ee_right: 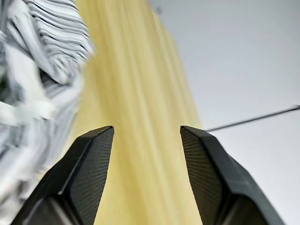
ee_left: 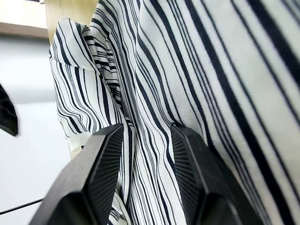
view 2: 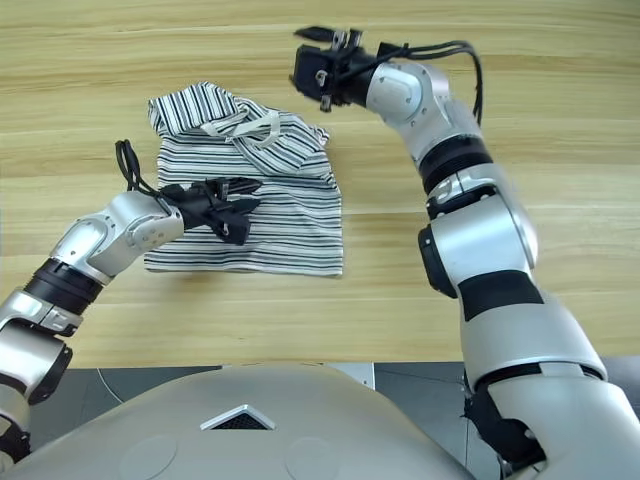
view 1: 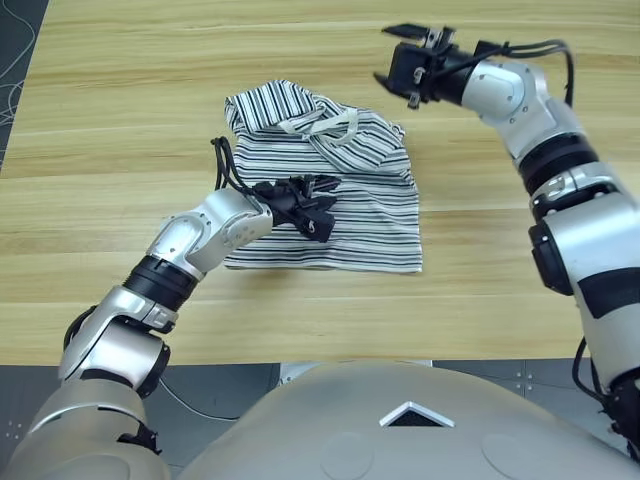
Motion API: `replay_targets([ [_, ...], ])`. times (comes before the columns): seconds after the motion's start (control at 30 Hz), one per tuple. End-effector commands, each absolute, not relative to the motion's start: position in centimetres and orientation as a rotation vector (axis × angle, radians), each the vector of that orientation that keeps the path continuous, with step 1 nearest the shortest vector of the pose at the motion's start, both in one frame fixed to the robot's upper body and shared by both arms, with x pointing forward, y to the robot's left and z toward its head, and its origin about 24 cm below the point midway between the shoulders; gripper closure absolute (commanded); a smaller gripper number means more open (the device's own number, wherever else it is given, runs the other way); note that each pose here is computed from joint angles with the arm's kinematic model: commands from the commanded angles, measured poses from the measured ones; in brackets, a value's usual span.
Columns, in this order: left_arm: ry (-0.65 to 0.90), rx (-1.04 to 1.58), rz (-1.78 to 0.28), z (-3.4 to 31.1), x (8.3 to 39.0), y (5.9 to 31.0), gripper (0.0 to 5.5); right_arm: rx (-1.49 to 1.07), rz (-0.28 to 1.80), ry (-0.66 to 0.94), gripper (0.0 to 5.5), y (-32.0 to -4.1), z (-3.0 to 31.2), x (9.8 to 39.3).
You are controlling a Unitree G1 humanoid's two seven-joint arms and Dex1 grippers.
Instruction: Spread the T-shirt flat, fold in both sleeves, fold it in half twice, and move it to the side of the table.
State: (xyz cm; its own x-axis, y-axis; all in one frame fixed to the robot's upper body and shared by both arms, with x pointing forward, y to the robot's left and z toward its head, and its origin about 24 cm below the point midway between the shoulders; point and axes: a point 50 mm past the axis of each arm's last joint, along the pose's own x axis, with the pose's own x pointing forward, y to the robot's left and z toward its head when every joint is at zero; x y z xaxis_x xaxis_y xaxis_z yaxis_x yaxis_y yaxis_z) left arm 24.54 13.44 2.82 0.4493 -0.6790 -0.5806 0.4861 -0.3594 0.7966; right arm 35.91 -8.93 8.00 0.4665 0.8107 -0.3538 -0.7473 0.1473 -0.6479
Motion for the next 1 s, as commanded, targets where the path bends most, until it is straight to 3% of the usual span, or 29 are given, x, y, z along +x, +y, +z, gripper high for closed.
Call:
replay_targets([
  [0.03, -0.051, 1.576, -1.370, 1.2, 22.5, 14.5, 3.63, -0.682, 1.365, 0.010, 2.87, -8.7, 6.4, 33.5],
  [0.2, -0.028, 1.572, -1.383, 1.1, 21.8, 14.7, 3.63, -0.583, 1.490, 0.046, 2.87, -8.0, 6.5, 31.4],
  [0.4, -0.015, 1.569, -1.406, 0.9, 20.4, 15.0, 3.63, -0.614, 1.409, 0.112, 2.87, -8.4, 5.9, 31.5],
  [0.67, -0.004, 1.569, -1.421, 1.2, 19.1, 15.3, 3.63, -0.824, 1.186, 0.251, 2.87, -10.5, 3.5, 33.9],
  [1.0, 0.007, 1.528, -1.375, 1.1, 18.5, 14.7, 3.63, -1.287, 0.922, 0.377, 2.87, -13.5, 2.3, 36.0],
])
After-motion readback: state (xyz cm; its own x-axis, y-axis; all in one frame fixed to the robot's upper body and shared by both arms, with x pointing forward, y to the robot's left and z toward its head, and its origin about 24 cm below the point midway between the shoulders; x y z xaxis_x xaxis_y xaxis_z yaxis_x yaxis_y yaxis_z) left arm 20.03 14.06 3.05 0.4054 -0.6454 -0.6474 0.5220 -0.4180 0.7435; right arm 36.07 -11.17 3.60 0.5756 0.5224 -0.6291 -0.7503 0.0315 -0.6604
